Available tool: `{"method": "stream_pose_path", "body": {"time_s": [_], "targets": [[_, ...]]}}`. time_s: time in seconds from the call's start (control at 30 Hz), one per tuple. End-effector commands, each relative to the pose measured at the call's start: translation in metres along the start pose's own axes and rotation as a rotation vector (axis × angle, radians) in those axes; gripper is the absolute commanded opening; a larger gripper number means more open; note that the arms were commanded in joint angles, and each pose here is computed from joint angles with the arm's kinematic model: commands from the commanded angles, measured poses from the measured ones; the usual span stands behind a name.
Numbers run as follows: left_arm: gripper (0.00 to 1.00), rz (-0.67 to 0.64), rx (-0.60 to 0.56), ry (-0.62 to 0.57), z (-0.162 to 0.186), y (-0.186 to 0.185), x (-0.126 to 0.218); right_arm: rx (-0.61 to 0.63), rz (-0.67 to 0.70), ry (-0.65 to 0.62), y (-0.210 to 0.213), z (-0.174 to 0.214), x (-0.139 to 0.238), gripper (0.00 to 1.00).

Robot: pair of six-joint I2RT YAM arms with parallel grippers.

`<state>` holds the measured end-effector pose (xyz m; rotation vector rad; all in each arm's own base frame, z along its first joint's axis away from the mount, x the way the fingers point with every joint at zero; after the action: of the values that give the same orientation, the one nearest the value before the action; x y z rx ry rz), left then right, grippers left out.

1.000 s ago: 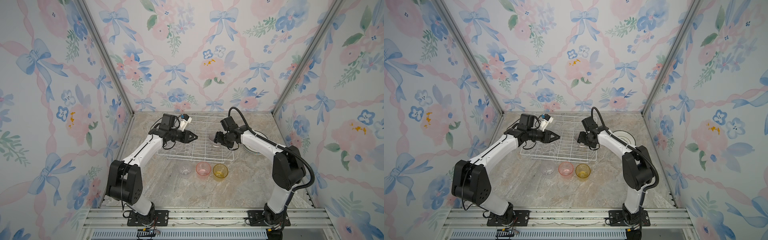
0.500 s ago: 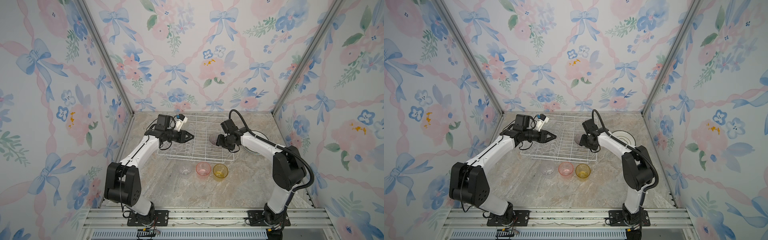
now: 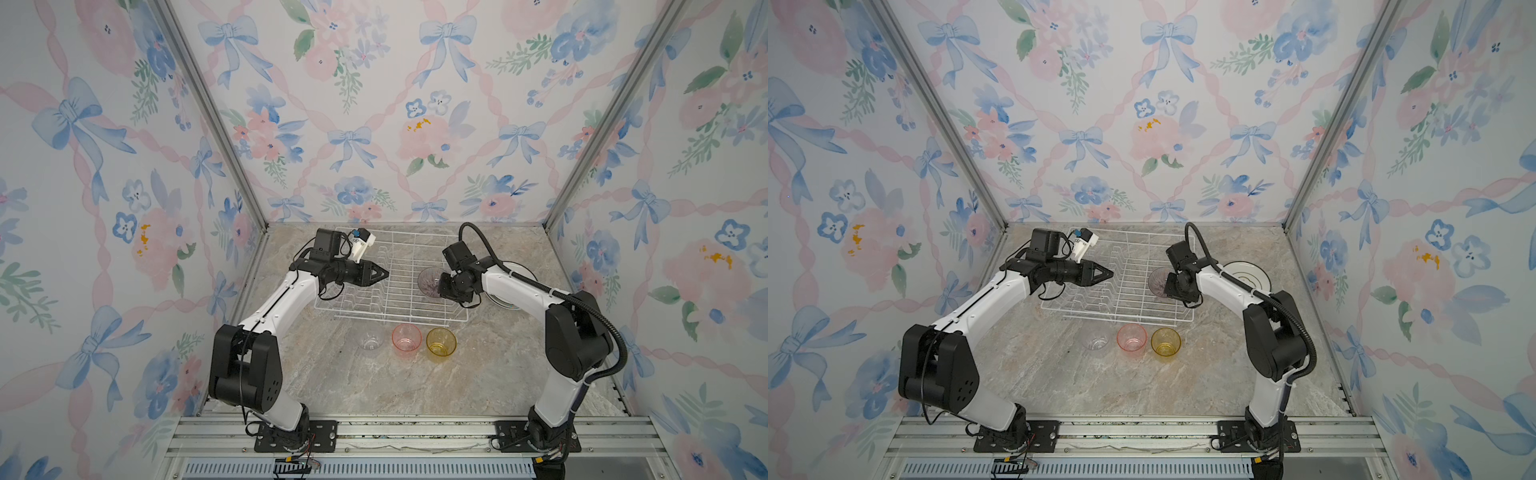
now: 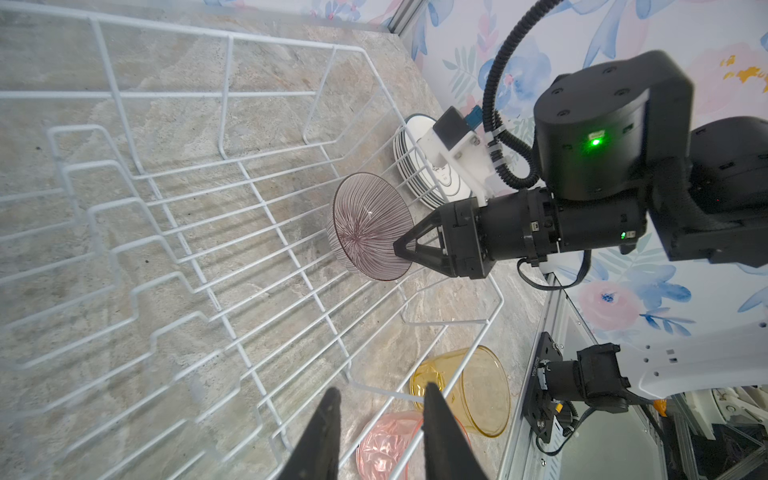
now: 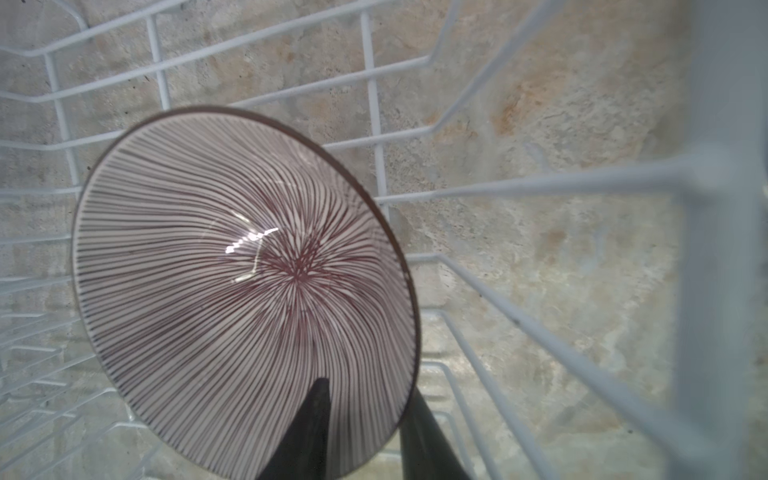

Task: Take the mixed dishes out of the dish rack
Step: 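Lift the striped bowl out of the rack with the right gripper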

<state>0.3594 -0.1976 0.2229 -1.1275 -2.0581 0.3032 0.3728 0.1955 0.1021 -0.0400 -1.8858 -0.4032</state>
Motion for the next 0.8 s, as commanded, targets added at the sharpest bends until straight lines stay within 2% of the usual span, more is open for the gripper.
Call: {"method": "stream_pose_path", "body": {"time_s": [0.0,0.17,0.6,0.7,0.77], "targets": [[0.30,0.017,-0.003,0.006,0.001,0.002,-0.001,0.007,-0.004,-0.011,-0.003,-0.003,0.001,0.30],[0.30,0.013,0.003,0.010,0.003,0.004,-0.002,0.042,-0.009,-0.032,0.003,-0.011,-0.001,0.18],[0.30,0.009,0.015,0.012,0.003,0.006,-0.003,0.121,-0.048,-0.049,0.017,-0.029,-0.013,0.20],[0.30,0.008,0.015,0.012,0.002,0.005,-0.003,0.133,-0.058,-0.036,0.020,-0.031,-0.019,0.20],[0.30,0.006,0.018,0.010,0.002,0.006,-0.003,0.137,-0.065,-0.029,0.022,-0.033,-0.023,0.15]]}}
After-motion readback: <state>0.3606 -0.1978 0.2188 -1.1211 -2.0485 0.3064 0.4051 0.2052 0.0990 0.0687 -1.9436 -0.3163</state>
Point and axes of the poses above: each gripper's point midway between its finger pads, its own x axis back along the fingers, its own y axis along the line the jaws close on, z = x × y, the point moved 2 cm from there along x, back along the fingers, and after that the axes turned 3 degrees about -x, right-handed, at the moved point
